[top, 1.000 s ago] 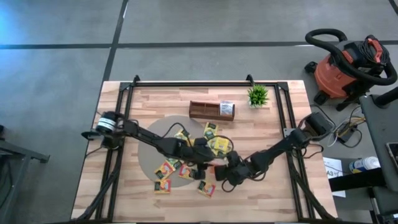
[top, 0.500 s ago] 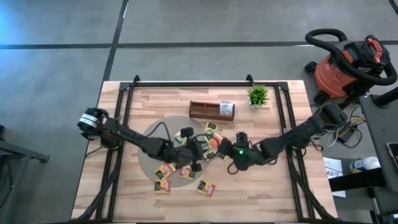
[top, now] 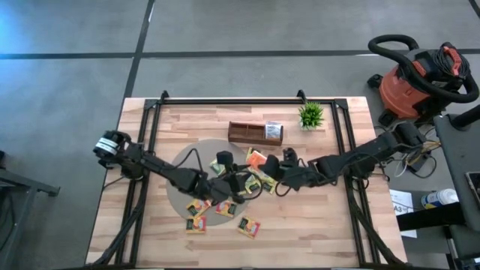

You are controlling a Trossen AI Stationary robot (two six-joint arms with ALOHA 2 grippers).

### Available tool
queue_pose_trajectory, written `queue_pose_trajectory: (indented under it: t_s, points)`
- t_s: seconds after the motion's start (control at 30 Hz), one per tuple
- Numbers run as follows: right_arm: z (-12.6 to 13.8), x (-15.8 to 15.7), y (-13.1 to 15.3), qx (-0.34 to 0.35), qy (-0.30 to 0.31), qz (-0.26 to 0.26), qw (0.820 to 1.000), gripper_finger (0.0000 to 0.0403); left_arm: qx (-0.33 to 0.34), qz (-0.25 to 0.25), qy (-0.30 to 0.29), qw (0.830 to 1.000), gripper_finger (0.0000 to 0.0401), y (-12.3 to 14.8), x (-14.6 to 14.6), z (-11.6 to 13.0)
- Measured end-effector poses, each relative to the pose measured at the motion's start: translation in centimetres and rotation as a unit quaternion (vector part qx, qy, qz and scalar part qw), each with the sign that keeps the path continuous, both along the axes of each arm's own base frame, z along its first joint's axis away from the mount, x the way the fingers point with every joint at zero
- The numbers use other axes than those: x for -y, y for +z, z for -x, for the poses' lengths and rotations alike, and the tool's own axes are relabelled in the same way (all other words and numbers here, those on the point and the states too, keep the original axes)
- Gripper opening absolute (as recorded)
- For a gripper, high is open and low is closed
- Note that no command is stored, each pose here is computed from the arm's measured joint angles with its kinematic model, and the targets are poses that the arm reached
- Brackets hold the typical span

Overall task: Pick & Place Tea
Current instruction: Put the orange tea sachet into the right compartment of the wooden organizer

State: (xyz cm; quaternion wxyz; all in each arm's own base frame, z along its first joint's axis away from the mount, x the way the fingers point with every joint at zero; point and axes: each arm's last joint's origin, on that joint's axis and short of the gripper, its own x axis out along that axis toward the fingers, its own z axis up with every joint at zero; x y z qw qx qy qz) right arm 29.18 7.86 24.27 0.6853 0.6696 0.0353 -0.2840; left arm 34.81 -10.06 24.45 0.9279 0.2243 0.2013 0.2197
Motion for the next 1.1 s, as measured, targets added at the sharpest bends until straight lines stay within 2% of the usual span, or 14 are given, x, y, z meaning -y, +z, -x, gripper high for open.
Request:
queue_pose_trajectory:
  t_s: [0.33,0.77,0.9,1.1]
  points:
    - [-0.6,0.2,0.7,0.043,-0.001,-0.011,0.999,0.0008,-0.021,-0.051,-0.001,0.998,0.0133,0.2,-1.2,-0.4]
    - [-0.7,0.4,0.7,0.041,0.008,-0.005,0.999,0.0009,-0.021,-0.062,0.015,0.998,0.013,0.4,-1.4,-0.5]
    - [-0.7,0.5,0.7,0.024,0.023,0.035,0.999,0.0009,-0.026,-0.069,0.009,0.997,0.0101,0.4,-1.4,-0.5]
    - [-0.7,0.8,0.6,0.0,0.029,0.084,0.996,0.0015,-0.028,-0.068,0.005,0.997,0.0017,0.5,-1.4,-0.5]
